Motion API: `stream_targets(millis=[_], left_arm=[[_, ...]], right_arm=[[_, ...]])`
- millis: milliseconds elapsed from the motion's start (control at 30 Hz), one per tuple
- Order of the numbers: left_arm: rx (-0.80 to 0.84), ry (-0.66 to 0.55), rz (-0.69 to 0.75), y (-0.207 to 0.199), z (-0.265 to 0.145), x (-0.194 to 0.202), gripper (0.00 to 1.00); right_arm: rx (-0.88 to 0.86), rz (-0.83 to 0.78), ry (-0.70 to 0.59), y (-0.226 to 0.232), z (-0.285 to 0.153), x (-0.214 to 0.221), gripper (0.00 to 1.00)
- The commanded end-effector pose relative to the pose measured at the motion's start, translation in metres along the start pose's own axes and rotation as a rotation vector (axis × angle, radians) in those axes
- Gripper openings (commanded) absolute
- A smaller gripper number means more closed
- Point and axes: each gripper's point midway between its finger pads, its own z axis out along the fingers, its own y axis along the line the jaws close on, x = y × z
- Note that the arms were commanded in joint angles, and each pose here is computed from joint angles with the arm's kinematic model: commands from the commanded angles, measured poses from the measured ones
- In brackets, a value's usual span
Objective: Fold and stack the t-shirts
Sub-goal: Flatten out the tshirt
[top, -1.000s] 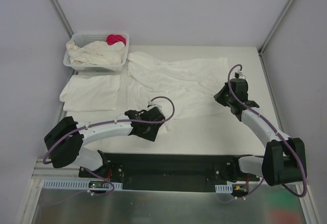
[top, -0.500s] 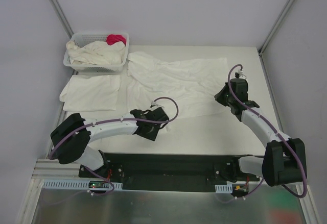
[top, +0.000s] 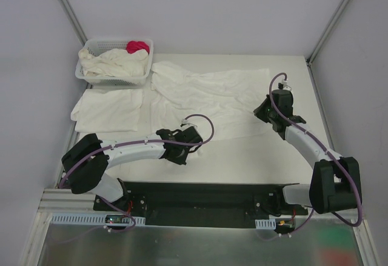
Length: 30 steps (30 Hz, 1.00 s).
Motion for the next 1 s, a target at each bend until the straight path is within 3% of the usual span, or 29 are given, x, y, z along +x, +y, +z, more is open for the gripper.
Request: stream_targets(millis=[0,133,267,400,767,967], left_arm=[[-0.016,-0.024,0.008,0.001,-0.006,-0.003,0.0],[-0.03,-0.019,0.01,0.005,-0.005,-0.001,0.03],[-0.099,-0.042,0.002,0.021,-0.011,-0.001,0.18],[-0.17,-0.062,-0.022,0.036,-0.015,0.003,0.26],[-0.295,-0.027,-0.128,0.064,-0.003,0.039,0.3],[-0.281,-0.047,-0.118,0.056,-0.008,0.031,0.31]], right_arm=[[-0.04,0.027,-0.072,0.016,-0.002,-0.026,0.05],[-0.04,0.028,-0.068,0.016,-0.002,-0.024,0.06],[-0.041,0.024,-0.065,0.015,-0.001,-0.024,0.07],[-0.038,0.019,-0.054,0.013,0.001,-0.02,0.06],[-0.042,0.02,-0.049,0.013,0.004,-0.02,0.06],[-0.069,0.023,-0.02,0.018,0.007,-0.015,0.06]])
